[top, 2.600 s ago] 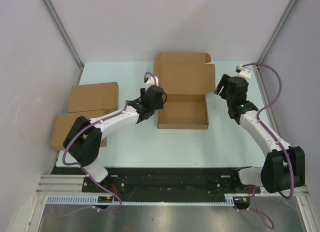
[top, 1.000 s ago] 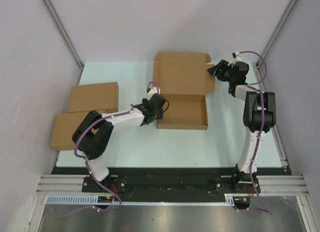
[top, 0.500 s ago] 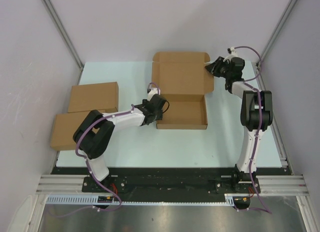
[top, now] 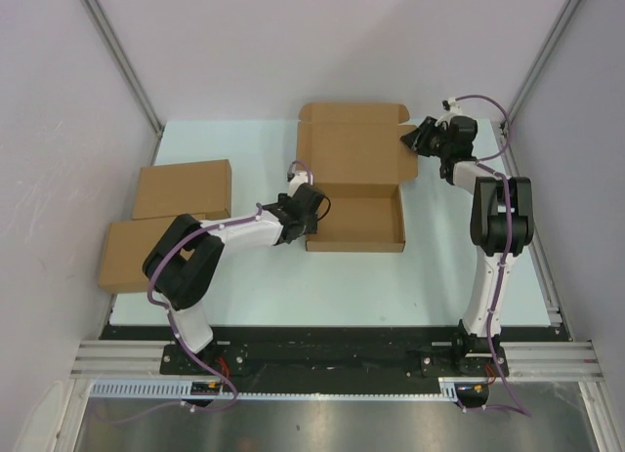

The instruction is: Fold the paper box

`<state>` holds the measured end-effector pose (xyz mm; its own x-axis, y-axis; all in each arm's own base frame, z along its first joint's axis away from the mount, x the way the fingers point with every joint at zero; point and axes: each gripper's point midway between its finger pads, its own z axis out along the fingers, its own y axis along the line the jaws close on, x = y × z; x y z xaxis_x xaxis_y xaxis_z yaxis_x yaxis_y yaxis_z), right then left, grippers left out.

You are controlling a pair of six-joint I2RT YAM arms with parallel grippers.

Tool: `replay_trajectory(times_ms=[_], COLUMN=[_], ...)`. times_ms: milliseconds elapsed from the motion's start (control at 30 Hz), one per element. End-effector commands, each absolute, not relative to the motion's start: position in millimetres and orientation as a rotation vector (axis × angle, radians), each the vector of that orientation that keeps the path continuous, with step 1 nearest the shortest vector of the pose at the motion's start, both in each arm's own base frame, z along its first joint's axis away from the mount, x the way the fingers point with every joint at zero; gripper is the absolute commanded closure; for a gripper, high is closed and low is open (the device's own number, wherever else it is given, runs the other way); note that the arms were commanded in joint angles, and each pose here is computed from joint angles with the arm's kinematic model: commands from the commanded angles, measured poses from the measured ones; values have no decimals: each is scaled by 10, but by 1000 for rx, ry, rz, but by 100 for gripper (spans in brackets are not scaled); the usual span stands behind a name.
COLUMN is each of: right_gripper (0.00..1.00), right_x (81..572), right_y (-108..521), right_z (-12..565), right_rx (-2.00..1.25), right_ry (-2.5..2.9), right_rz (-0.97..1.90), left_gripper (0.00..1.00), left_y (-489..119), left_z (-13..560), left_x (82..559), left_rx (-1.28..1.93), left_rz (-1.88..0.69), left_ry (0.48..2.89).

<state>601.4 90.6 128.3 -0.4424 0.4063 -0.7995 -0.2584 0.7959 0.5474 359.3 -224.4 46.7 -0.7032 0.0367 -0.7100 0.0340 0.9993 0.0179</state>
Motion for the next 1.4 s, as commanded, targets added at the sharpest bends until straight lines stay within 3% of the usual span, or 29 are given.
replay_trajectory(times_ms=[0,133,633,767,900,1000,1133,1367], right_gripper=[66,59,60,66,87,94,96,97], right_x=[6009,6021,6073,6084,6068,6030,5962,5749], right_y=[842,851,781,799,832,860,854,998], right_z=[1674,1758,1938,1944,1931,1963,2053,2128], right_rx=[78,85,87,79,65,49,40,-19], right_ry=[1806,1782,1751,1752,1757,1759,1755,1779], right_rz=[729,743,743,755,763,753,696,613], left_gripper=[40,40,40,40,40,39,25,18], left_y=[-2293,-2301,-2307,-2305,-2306,-2307,-2295,-2020], left_z=[583,579,570,557,591,737,1050,1947], left_x=[3657,3655,3643,3634,3638,3682,3757,3985], left_rx=[1,1,3,4,-2,-17,-39,-217], left_rz=[-27,-29,-31,-28,-32,-48,-51,-204], left_ry=[2330,2330,2334,2337,2332,2294,2229,2039])
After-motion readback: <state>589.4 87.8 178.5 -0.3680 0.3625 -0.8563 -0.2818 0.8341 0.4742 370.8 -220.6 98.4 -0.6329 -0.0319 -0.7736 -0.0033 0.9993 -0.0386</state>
